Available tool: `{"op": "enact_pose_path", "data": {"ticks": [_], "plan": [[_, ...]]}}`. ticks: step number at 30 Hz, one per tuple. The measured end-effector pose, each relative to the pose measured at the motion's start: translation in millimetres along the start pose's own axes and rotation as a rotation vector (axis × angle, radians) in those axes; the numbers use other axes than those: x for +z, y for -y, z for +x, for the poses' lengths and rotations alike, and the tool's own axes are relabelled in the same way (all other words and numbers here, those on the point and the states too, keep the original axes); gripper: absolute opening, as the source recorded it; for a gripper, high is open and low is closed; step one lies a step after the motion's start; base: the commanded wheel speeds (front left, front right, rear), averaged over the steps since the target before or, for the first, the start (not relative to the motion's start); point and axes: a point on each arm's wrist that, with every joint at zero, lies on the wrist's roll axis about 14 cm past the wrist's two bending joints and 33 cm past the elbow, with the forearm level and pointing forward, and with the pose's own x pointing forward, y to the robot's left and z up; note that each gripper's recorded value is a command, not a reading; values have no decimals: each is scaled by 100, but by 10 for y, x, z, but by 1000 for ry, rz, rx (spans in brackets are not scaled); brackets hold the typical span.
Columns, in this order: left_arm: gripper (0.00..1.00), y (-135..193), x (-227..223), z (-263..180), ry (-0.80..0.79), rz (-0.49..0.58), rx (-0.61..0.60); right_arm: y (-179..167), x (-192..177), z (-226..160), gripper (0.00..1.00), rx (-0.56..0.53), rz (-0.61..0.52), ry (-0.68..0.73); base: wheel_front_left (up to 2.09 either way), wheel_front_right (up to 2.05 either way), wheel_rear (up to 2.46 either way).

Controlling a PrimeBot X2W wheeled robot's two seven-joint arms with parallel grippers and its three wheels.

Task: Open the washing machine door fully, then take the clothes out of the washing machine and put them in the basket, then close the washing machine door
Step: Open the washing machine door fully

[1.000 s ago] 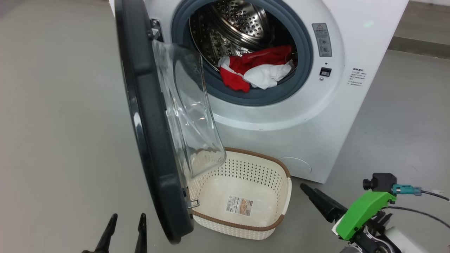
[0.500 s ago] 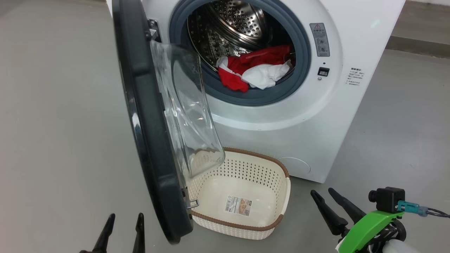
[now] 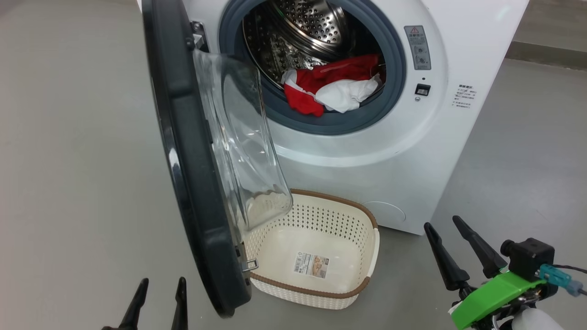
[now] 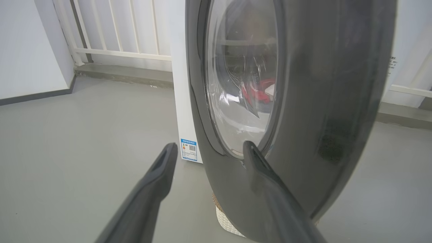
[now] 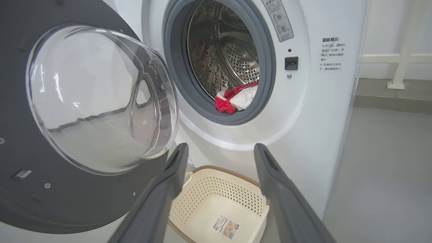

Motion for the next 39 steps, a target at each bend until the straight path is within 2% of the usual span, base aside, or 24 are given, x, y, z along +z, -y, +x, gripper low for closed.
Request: {"op": "enact_pose_path", "data": {"ticks": [4, 13, 22, 23, 24, 28, 33, 39], "plan": [[100, -6, -7, 0, -3, 1, 2, -13, 39, -35, 100, -13, -38, 31, 0, 0, 0], [100, -25, -22, -4, -9, 4, 10, 53, -222, -154, 100, -57, -57, -30, 0, 0, 0], [100, -26, -26, -1, -11, 5, 11, 54, -267, -157, 100, -60, -75, -43, 0, 0, 0], [30, -29, -23, 1, -10, 0, 13, 53, -270, -157, 100, -60, -77, -44, 0, 0, 0], [0, -40, -16, 5, -8, -6, 17, 54, -272, -158, 100, -60, -78, -45, 0, 0, 0], [0, -167, 171, 44, 51, -18, 67, 64, -271, -154, 100, -62, -79, -44, 0, 0, 0], [0, -274, 893, 153, 276, -70, 107, 64, -267, -146, 100, -60, -83, -43, 0, 0, 0], [0, -20, 1756, 40, 552, -102, 33, 79, -246, -153, 100, -65, -84, -36, 0, 0, 0]]}}
